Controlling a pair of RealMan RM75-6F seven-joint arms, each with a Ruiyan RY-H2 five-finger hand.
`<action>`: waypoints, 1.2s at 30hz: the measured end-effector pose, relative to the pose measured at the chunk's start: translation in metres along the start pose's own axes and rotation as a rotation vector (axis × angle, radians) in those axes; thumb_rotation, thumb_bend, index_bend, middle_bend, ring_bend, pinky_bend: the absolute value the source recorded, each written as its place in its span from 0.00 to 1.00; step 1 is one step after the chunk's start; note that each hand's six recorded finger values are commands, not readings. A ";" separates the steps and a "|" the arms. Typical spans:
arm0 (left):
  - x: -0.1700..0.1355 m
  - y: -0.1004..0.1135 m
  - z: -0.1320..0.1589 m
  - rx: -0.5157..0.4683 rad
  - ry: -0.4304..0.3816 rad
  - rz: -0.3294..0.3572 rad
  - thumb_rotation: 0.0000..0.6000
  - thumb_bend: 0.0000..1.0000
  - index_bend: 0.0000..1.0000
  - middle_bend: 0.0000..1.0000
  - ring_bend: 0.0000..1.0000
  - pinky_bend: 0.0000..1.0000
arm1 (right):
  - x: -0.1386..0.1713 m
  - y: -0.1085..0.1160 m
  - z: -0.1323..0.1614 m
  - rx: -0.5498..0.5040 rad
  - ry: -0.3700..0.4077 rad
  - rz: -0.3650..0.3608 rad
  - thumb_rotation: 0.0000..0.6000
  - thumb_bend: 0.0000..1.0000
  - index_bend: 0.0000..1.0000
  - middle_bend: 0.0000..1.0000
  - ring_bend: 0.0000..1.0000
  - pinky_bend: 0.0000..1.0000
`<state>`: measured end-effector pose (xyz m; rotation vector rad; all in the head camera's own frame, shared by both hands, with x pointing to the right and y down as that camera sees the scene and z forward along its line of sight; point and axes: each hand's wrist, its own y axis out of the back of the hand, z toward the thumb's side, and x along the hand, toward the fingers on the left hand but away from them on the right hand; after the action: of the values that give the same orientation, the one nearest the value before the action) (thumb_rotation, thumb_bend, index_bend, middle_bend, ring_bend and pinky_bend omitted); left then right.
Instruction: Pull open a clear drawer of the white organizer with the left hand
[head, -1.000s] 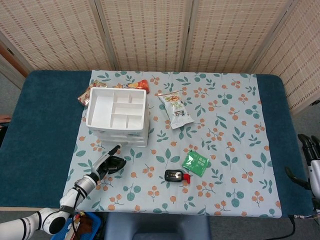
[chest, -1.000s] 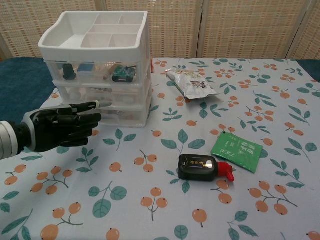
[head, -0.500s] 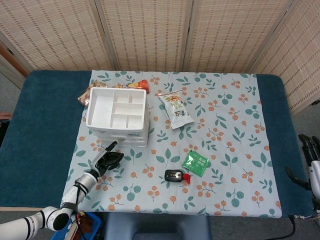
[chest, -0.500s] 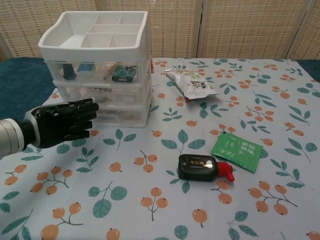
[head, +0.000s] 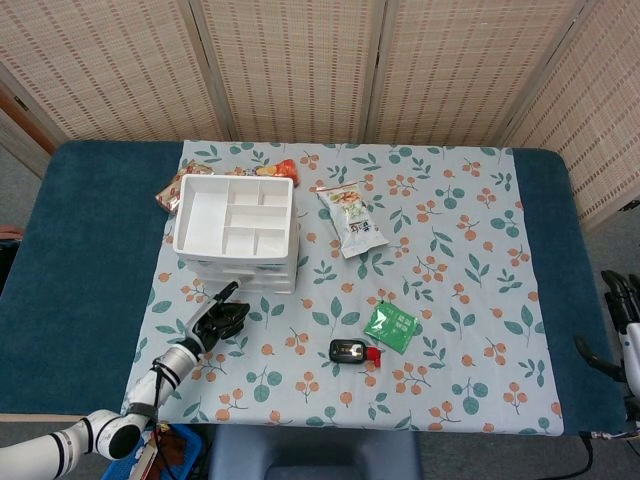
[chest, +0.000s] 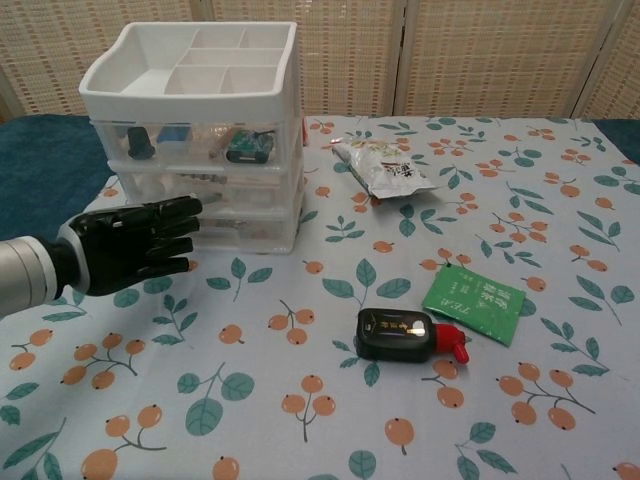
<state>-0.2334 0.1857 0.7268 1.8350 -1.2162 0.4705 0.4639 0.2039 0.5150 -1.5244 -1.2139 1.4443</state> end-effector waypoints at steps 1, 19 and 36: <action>0.001 0.000 0.000 -0.003 0.001 0.000 1.00 0.43 0.13 0.84 0.90 1.00 | 0.000 0.000 0.000 0.000 -0.001 0.001 1.00 0.28 0.04 0.08 0.07 0.21; 0.008 0.001 0.002 -0.037 0.012 0.006 1.00 0.43 0.20 0.84 0.90 1.00 | 0.001 -0.002 -0.005 -0.004 -0.012 0.005 1.00 0.28 0.04 0.08 0.07 0.21; 0.008 0.004 -0.003 -0.047 0.027 0.009 1.00 0.43 0.24 0.84 0.90 1.00 | 0.001 -0.003 -0.005 0.000 -0.015 0.009 1.00 0.28 0.04 0.08 0.07 0.21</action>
<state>-0.2329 0.1828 0.7357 1.7786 -1.2078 0.4665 0.4685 0.2067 0.5182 -1.5227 -1.2174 1.4642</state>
